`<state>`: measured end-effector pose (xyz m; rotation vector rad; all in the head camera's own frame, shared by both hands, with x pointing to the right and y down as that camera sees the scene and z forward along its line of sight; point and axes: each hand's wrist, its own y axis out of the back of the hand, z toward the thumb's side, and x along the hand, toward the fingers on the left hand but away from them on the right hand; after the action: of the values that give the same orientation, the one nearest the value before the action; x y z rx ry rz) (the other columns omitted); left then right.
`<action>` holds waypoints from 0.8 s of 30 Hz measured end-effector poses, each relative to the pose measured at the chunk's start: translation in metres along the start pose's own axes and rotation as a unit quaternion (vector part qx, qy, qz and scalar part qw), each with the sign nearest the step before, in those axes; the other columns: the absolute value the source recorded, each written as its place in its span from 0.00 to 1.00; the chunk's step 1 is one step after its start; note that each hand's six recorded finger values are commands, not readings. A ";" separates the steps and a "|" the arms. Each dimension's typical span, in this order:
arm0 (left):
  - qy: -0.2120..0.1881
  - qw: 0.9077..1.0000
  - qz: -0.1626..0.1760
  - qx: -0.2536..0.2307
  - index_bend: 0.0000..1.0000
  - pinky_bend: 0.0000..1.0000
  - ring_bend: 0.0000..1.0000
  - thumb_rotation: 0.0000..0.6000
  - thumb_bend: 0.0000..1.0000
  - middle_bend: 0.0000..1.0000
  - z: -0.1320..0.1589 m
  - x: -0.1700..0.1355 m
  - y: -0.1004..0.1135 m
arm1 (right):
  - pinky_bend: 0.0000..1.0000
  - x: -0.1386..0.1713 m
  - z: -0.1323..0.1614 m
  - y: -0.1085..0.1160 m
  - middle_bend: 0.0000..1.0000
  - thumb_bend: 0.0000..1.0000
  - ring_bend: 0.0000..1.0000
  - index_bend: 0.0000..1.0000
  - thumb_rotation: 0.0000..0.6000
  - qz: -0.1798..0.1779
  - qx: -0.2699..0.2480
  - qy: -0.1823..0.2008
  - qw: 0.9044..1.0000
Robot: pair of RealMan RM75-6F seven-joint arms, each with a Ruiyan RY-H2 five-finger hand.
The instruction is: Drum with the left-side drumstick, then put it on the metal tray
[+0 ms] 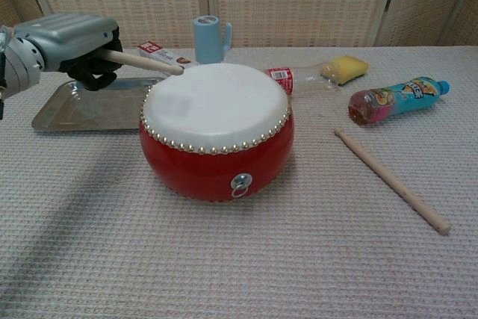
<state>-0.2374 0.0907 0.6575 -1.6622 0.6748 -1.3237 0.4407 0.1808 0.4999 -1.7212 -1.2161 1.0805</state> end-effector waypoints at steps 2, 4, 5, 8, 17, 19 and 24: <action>-0.005 1.000 0.001 0.020 1.00 1.00 1.00 1.00 0.49 1.00 0.006 0.001 -0.001 | 0.13 0.000 0.000 0.000 0.15 0.27 0.03 0.07 1.00 0.000 -0.001 0.000 1.000; -0.011 0.999 0.000 0.041 1.00 1.00 1.00 1.00 0.49 1.00 0.014 0.003 -0.004 | 0.13 0.000 0.000 0.000 0.15 0.27 0.03 0.07 1.00 0.000 -0.001 -0.001 1.000; -0.013 0.999 -0.001 0.049 1.00 1.00 1.00 1.00 0.49 1.00 0.017 0.004 -0.006 | 0.13 0.000 0.000 0.000 0.15 0.27 0.03 0.07 1.00 0.000 0.000 -0.001 1.000; -0.014 0.997 -0.010 0.070 1.00 1.00 1.00 1.00 0.49 1.00 0.025 0.008 -0.014 | 0.13 0.001 -0.001 0.001 0.15 0.27 0.03 0.07 1.00 -0.001 0.000 -0.002 1.000; 0.008 1.000 -0.020 0.006 1.00 1.00 1.00 1.00 0.49 1.00 0.029 0.014 -0.008 | 0.13 0.004 -0.004 0.002 0.15 0.27 0.03 0.07 1.00 -0.004 -0.002 -0.007 1.000; 0.022 0.998 -0.026 -0.049 1.00 1.00 1.00 1.00 0.49 1.00 0.028 0.015 -0.002 | 0.13 0.004 -0.005 0.002 0.15 0.27 0.03 0.07 1.00 -0.003 -0.002 -0.008 1.000; 0.028 0.997 -0.026 -0.062 1.00 1.00 1.00 1.00 0.49 1.00 0.030 0.019 0.004 | 0.13 0.004 -0.006 0.002 0.15 0.27 0.03 0.07 1.00 -0.004 -0.003 -0.011 1.000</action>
<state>-0.2029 0.0823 0.6619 -1.7572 0.7642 -1.3945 0.4478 0.1835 0.4993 -1.7121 -1.2382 1.0949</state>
